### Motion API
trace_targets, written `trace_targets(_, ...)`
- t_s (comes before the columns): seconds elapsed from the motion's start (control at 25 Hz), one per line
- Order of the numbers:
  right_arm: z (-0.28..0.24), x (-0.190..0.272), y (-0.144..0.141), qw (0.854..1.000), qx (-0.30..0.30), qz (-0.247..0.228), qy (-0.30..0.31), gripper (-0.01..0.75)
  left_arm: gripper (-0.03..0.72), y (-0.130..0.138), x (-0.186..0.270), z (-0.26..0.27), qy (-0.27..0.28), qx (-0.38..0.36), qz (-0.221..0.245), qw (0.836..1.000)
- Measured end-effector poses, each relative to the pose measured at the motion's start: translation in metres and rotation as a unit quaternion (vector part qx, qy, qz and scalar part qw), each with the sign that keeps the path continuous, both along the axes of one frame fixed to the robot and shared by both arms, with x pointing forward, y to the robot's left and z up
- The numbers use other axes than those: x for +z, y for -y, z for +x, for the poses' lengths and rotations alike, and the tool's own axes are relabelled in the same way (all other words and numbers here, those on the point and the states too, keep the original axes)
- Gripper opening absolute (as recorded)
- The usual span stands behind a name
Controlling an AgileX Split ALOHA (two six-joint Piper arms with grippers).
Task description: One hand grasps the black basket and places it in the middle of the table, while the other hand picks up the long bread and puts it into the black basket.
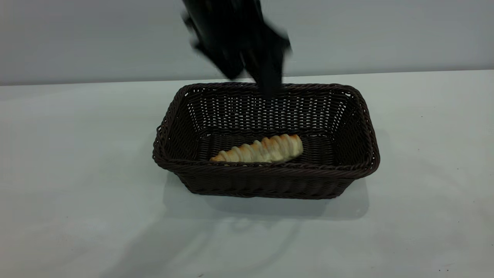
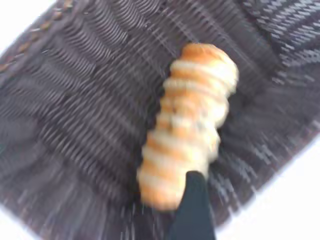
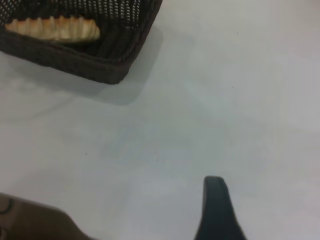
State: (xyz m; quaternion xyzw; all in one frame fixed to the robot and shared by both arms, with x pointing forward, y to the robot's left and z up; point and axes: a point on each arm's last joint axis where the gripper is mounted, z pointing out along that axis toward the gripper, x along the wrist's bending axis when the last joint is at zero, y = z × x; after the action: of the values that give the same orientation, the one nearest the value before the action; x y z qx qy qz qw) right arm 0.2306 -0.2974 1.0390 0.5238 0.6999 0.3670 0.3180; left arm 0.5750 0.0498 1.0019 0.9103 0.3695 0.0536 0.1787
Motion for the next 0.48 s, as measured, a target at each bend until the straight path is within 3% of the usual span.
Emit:
trace_targets(0.32, 0.000, 0.000, 0.000, 1.000, 0.000, 0.000, 0.000, 0.523, 0.643, -0.079, 0.159, -0.093, 0.055, 0.058, 0.008, 0.997)
trace_targets(0.48, 0.000, 0.000, 0.000, 1.000, 0.000, 0.000, 0.000, 0.523, 0.633, -0.121, 0.204, -0.144, 0.116, 0.096, -0.036, 0.988)
